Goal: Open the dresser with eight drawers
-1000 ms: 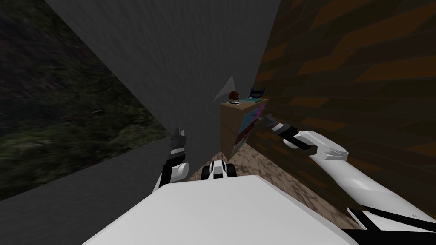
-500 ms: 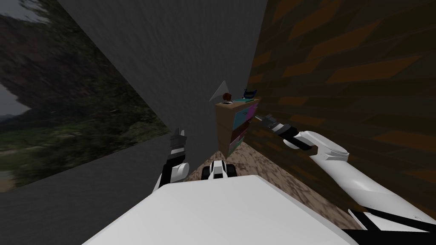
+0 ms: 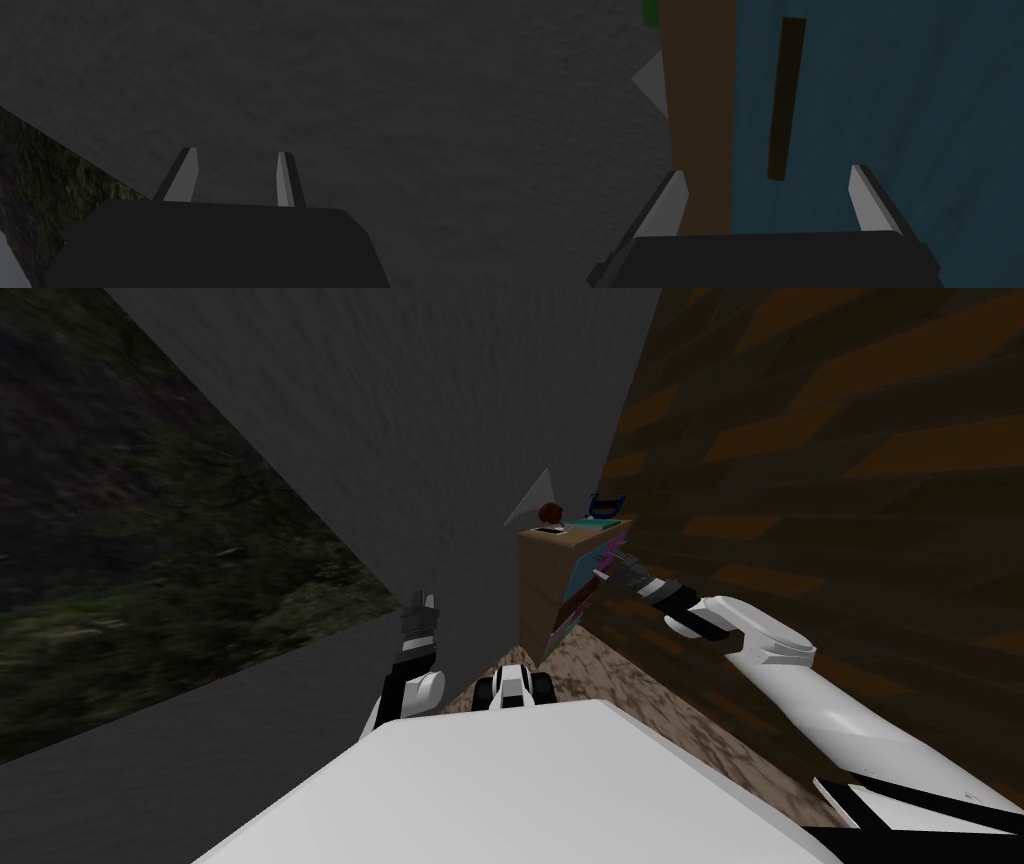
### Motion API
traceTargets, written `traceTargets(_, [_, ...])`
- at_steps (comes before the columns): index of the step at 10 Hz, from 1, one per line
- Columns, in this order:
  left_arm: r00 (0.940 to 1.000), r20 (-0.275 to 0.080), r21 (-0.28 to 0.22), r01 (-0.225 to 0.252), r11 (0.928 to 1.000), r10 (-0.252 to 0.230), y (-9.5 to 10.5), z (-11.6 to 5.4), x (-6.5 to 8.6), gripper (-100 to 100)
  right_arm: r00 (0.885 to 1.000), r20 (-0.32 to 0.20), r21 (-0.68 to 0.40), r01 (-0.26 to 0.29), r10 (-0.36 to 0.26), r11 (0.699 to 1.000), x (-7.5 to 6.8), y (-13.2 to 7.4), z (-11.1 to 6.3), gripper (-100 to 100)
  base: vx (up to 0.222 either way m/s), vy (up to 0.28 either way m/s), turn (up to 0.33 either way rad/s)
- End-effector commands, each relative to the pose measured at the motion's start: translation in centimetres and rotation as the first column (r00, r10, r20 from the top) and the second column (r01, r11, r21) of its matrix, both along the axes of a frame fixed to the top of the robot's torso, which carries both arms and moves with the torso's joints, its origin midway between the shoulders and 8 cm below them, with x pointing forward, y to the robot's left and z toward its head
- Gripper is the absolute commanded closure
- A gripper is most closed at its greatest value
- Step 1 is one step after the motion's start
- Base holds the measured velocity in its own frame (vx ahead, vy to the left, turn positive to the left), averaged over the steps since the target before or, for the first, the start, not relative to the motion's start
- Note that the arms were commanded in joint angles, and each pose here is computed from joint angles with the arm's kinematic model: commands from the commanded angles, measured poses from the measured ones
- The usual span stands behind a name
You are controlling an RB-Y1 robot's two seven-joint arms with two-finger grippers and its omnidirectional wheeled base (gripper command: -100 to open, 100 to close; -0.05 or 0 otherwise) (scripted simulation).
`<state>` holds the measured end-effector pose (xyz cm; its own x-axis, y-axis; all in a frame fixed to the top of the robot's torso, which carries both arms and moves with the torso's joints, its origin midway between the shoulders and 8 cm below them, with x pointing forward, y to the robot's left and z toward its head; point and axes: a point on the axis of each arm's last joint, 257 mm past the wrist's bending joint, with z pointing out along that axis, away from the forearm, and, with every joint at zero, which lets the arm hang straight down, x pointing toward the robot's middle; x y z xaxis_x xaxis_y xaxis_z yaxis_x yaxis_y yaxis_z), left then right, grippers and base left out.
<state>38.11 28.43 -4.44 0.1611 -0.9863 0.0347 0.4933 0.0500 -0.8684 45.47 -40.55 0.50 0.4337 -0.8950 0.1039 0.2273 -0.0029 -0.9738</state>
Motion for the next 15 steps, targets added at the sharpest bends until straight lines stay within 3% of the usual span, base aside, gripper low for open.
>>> traceTargets(1, [1.0, -0.004, -0.001, 0.001, 1.0, -0.001, -0.1, -0.2, 0.0, 0, 1.0, -0.001, 0.001, 0.001, -0.001, 1.0, 0.0, -0.1, 0.1, 100, -0.007, -0.005, -0.005])
traceTargets(6, [1.0, -0.003, -0.001, 0.002, 1.0, -0.002, -0.1, -0.1, 0.0, 0, 1.0, -0.001, 0.005, -0.02, 0.02, 1.0, -0.3, 0.4, 0.3, 100, -0.119, -0.091, -0.048])
traceTargets(7, [1.0, -0.003, -0.001, 0.002, 1.0, -0.002, -0.1, -0.1, 0.0, 0, 1.0, -0.001, 0.005, -0.011, 0.011, 1.0, -0.3, 0.3, -0.1, -100, 0.063, 0.015, 0.057])
traceTargets(10, [1.0, -0.003, -0.001, 0.002, 1.0, -0.002, -0.1, -0.1, 0.0, 0, 1.0, -0.001, 0.005, 0.001, -0.001, 1.0, -0.2, 0.2, -0.8, -100, 0.129, 0.094, 0.044])
traceTargets(12, [1.0, -0.003, -0.001, 0.002, 1.0, -0.002, -0.1, -0.1, 0.0, 0, 1.0, -0.001, 0.002, 0.003, -0.003, 1.0, 0.1, -0.2, 0.5, -100, 0.069, 0.054, 0.024])
traceTargets(13, [0.9999, -0.011, -0.003, 0.005, 1.0, -0.005, -0.2, -0.4, 0.0, 0, 1.0, 0.0, 0.001, -0.001, 0.001, 1.0, 0.0, 0.0, 0.0, -100, 0.025, 0.017, 0.006])
traceTargets(14, [0.9999, -0.015, -0.004, 0.006, 1.0, -0.006, -0.3, -0.6, 0.1, 0, 1.0, 0.0, 0.002, 0.001, -0.001, 1.0, 0.1, 0.0, 0.1, 100, 0.0, 0.0, 0.0])
traceTargets(15, [0.9999, -0.014, -0.004, 0.007, 1.0, -0.007, -0.3, -0.6, 0.1, 0, 1.0, -0.001, 0.003, -0.011, 0.011, 1.0, -0.1, 0.2, 0.3, 100, -0.102, -0.069, -0.085])
